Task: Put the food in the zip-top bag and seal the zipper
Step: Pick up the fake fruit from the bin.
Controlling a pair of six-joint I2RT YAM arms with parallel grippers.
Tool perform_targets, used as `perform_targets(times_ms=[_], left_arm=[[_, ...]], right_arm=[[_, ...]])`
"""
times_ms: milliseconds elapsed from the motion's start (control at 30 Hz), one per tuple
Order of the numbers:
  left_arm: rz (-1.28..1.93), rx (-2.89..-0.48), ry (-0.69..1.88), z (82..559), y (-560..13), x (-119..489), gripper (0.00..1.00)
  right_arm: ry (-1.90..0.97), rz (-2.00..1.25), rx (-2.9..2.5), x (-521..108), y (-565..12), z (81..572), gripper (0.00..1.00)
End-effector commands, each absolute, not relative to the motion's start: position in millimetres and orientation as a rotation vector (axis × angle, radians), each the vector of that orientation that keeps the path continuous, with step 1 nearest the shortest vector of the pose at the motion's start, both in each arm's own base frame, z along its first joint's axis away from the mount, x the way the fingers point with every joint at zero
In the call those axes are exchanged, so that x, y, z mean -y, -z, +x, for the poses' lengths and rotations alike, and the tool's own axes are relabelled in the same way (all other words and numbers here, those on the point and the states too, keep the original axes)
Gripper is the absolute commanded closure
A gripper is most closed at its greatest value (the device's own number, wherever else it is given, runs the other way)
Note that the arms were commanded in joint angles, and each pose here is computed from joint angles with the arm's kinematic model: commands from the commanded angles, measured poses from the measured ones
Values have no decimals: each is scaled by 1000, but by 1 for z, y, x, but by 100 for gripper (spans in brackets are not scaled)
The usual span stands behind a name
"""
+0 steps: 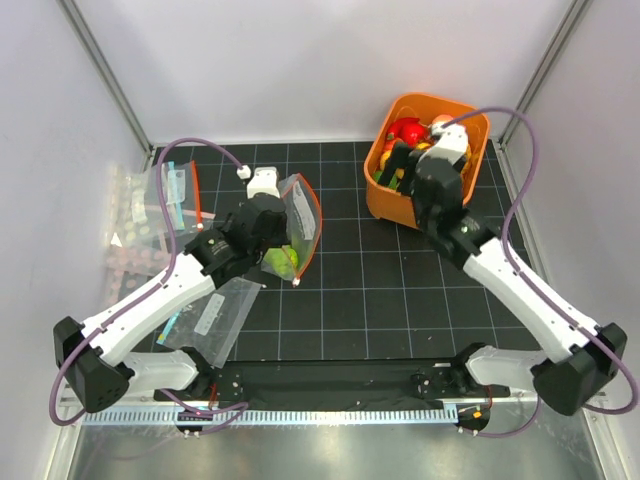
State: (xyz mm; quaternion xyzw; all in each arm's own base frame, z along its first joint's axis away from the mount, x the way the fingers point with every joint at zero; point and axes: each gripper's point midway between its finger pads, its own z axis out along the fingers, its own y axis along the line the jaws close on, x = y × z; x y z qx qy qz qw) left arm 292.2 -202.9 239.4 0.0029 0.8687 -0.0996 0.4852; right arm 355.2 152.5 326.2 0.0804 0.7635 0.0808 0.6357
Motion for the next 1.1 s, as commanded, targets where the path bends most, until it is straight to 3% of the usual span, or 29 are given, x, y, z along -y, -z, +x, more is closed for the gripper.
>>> perform_targets(times_ms=[0,233,400,567,1067], left_arm=[[-5,-2060,320,296,-264,213,100],[6,-2056,354,294,-265,217,100],[25,-2033,537,284,-264,238,100],[28,-2029,569,283,-266,242,100],[35,-2029,646,276,-271,249,100]], right_arm=[[-128,336,-1710,-120,-340,395,0],[9,503,-1754,-71,-309,486,0],[45,562,-1718,-39,-300,551,0],[111,584,-1767,-13,-256,610,0],[94,540,-1705,43,-191,714,0]])
